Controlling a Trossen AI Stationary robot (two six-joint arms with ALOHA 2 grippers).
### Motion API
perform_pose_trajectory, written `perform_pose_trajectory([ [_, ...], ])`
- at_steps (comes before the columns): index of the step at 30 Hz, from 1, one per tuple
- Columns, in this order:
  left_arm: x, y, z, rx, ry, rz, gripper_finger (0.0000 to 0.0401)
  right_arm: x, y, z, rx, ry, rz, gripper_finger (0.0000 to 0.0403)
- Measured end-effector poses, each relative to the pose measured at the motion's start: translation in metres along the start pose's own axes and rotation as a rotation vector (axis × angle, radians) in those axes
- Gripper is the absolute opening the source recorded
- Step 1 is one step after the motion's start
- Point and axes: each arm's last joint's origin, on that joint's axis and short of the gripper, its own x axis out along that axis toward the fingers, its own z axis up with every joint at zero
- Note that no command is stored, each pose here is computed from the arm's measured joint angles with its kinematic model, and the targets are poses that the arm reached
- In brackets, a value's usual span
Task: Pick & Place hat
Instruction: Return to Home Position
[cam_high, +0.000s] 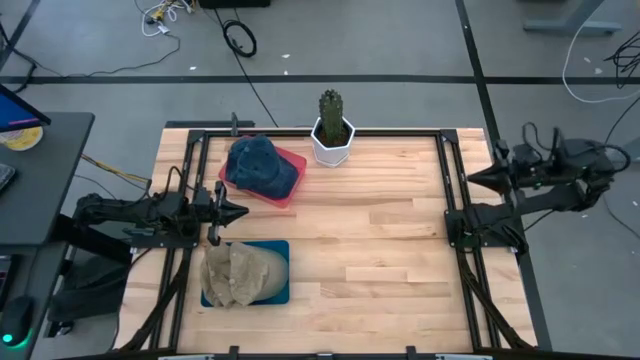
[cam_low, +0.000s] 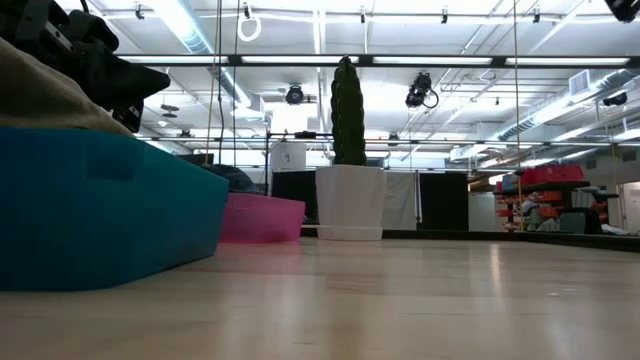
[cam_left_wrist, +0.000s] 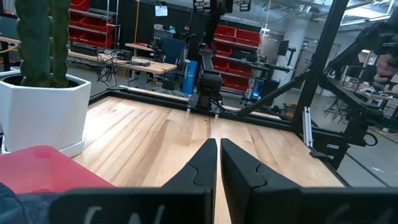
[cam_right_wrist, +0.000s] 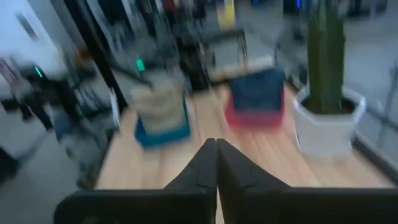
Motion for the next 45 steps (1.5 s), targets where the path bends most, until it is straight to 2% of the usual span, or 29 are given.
perform_pose_trajectory([
  [7, 0.0, 0.0, 0.0, 0.0, -0.001, -0.001, 0.0025, 0.007, -0.003, -0.022, -0.117, -0.257, 0.089, 0.0002],
  [11, 0.0, 0.0, 0.0, 0.0, -0.001, -0.001, 0.0025, 0.002, -0.009, -0.038, -0.122, -0.383, 0.106, 0.0001],
  [14, 0.0, 0.0, 0.0, 0.0, 0.0, 0.0, 0.0025, 0.005, -0.009, -0.042, -0.13, -0.349, 0.105, 0.0001],
  [17, 0.0, 0.0, -0.001, 0.001, 0.007, 0.0, 0.0025, 0.007, -0.005, -0.036, -0.167, -0.43, 0.169, 0.0001],
  [20, 0.001, 0.0, -0.002, 0.003, 0.018, 0.003, 0.0025, 0.012, -0.005, -0.039, -0.21, -0.419, 0.155, 0.0001],
  [23, 0.001, 0.0, -0.001, 0.003, 0.013, 0.002, 0.0025, 0.018, -0.003, -0.038, -0.192, -0.479, 0.176, 0.0],
  [25, 0.001, 0.0, -0.001, 0.002, 0.013, 0.002, 0.0025, 0.03, -0.001, -0.043, -0.173, -0.47, 0.228, 0.0],
  [27, 0.001, 0.0, -0.001, 0.003, 0.012, 0.002, 0.0025, 0.041, 0.001, -0.046, -0.14, -0.531, 0.292, 0.0],
  [35, 0.001, 0.0, -0.001, 0.003, 0.012, 0.002, 0.0025, 0.096, 0.001, -0.085, -0.088, -0.585, 0.329, 0.0],
  [40, 0.001, 0.0, -0.001, 0.002, 0.012, 0.002, 0.0025, 0.113, -0.001, -0.103, -0.116, -0.627, 0.319, 0.0],
  [45, 0.001, 0.0, -0.001, 0.002, 0.012, 0.002, 0.0025, 0.126, -0.006, -0.12, -0.109, -0.645, 0.249, 0.0],
])
